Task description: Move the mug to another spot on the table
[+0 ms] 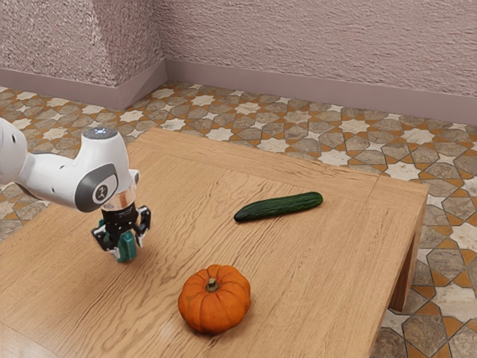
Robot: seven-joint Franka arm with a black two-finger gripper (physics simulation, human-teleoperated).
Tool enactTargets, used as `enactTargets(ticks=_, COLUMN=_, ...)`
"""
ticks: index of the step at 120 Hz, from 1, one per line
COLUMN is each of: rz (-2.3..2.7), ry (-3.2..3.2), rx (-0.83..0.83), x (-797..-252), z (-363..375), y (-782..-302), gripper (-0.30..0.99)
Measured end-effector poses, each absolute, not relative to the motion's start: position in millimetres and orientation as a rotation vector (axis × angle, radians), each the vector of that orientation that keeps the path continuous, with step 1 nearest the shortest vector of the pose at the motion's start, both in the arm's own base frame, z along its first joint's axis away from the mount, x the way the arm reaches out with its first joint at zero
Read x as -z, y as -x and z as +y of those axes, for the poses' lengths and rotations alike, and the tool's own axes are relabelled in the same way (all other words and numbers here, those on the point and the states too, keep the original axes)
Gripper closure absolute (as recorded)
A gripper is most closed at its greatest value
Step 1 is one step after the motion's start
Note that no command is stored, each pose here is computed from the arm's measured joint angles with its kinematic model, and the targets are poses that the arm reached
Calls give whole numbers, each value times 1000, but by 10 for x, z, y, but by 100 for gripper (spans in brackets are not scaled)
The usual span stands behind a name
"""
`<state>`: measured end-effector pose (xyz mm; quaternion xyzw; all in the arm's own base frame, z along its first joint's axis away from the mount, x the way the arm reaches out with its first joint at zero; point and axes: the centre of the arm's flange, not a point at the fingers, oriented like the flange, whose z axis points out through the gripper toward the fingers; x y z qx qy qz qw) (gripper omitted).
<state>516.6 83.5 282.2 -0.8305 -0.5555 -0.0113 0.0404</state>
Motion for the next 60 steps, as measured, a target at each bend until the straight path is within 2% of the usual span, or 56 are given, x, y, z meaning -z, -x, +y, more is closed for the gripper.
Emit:
enactTargets(ticks=27, rz=-1695, ry=2542, rx=30, x=-2830, z=820, y=-5162, gripper=39)
enactTargets(ticks=60, rz=-1612, ry=2547, rx=55, x=-2947, z=831, y=-5183, gripper=54)
